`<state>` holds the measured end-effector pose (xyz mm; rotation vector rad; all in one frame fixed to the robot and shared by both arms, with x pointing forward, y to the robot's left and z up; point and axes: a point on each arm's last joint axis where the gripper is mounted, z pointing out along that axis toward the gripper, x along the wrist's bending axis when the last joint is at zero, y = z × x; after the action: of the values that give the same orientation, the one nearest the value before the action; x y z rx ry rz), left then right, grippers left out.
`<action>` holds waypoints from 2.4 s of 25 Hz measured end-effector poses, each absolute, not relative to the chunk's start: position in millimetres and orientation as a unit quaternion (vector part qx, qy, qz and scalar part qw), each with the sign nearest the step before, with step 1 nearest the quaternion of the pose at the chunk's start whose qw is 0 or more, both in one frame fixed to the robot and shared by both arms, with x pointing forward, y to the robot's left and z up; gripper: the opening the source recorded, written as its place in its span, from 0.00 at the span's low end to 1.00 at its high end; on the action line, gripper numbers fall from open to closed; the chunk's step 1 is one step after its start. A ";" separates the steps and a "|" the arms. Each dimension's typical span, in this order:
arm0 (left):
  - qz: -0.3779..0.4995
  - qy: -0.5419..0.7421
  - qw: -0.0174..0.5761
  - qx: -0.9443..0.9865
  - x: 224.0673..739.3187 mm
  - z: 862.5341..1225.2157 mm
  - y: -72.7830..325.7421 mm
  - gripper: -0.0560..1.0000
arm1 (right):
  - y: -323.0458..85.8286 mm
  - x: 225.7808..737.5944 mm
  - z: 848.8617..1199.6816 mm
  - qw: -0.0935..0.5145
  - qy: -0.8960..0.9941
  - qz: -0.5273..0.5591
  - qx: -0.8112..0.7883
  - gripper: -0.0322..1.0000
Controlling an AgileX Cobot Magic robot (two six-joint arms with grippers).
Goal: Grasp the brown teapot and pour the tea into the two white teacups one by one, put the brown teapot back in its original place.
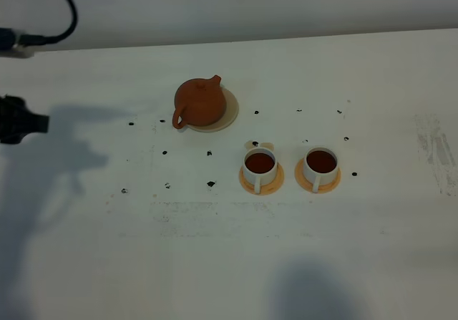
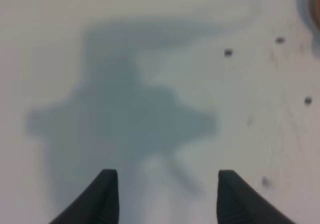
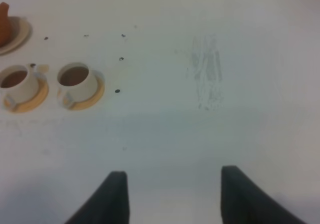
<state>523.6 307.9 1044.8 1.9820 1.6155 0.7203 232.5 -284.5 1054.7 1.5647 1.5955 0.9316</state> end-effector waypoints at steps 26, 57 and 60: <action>0.271 0.638 0.314 0.649 309.3 1083.5 295.9 0.46 | -284.5 232.5 1054.7 0.352 0.617 0.360 0.605 0.44; 0.323 0.603 0.355 0.637 248.6 1041.7 288.8 0.46 | -284.5 232.5 1054.7 0.352 0.617 0.360 0.605 0.44; 0.323 0.602 0.356 0.637 248.3 1041.7 288.8 0.46 | -284.5 232.5 1054.7 0.352 0.617 0.360 0.605 0.44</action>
<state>248.3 288.8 1041.7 1.6459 1.5559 0.8354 232.5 -284.5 1054.7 1.5647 1.5955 0.9316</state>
